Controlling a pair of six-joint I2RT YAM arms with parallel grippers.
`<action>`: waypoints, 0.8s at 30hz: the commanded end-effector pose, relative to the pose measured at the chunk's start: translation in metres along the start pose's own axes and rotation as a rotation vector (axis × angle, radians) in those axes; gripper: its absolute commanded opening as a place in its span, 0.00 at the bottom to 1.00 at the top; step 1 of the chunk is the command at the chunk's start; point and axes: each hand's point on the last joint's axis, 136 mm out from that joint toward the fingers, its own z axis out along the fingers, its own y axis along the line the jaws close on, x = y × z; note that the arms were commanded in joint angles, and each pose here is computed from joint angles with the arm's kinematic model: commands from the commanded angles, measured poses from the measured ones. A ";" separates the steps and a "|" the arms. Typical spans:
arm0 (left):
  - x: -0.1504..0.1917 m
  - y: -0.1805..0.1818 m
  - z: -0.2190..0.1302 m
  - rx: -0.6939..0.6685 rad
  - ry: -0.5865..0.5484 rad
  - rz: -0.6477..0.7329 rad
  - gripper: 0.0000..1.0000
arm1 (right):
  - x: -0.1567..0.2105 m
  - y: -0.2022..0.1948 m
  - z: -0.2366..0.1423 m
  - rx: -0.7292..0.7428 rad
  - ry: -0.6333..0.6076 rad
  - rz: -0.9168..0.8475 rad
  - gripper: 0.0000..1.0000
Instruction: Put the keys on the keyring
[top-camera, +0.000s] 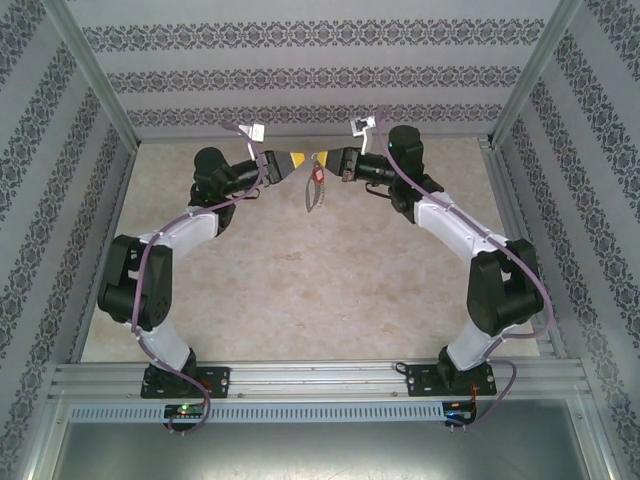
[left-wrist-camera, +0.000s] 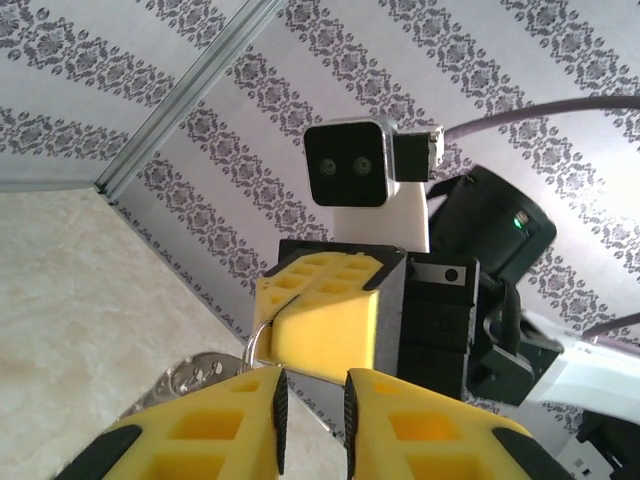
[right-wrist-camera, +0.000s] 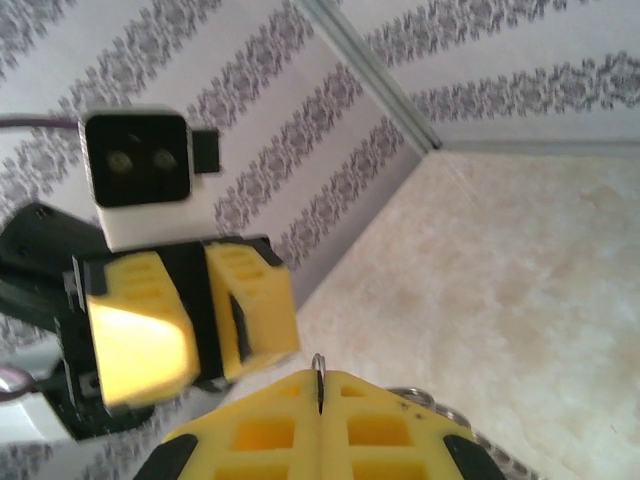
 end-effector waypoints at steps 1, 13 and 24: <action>-0.001 -0.007 -0.006 -0.011 0.025 0.045 0.25 | 0.024 0.000 0.001 -0.047 0.162 -0.049 0.00; 0.023 0.013 -0.006 -0.056 0.136 0.002 0.25 | 0.035 0.013 -0.001 -0.108 0.277 -0.078 0.00; 0.030 0.006 0.003 0.003 0.157 -0.019 0.24 | 0.035 0.017 0.002 -0.124 0.276 -0.083 0.00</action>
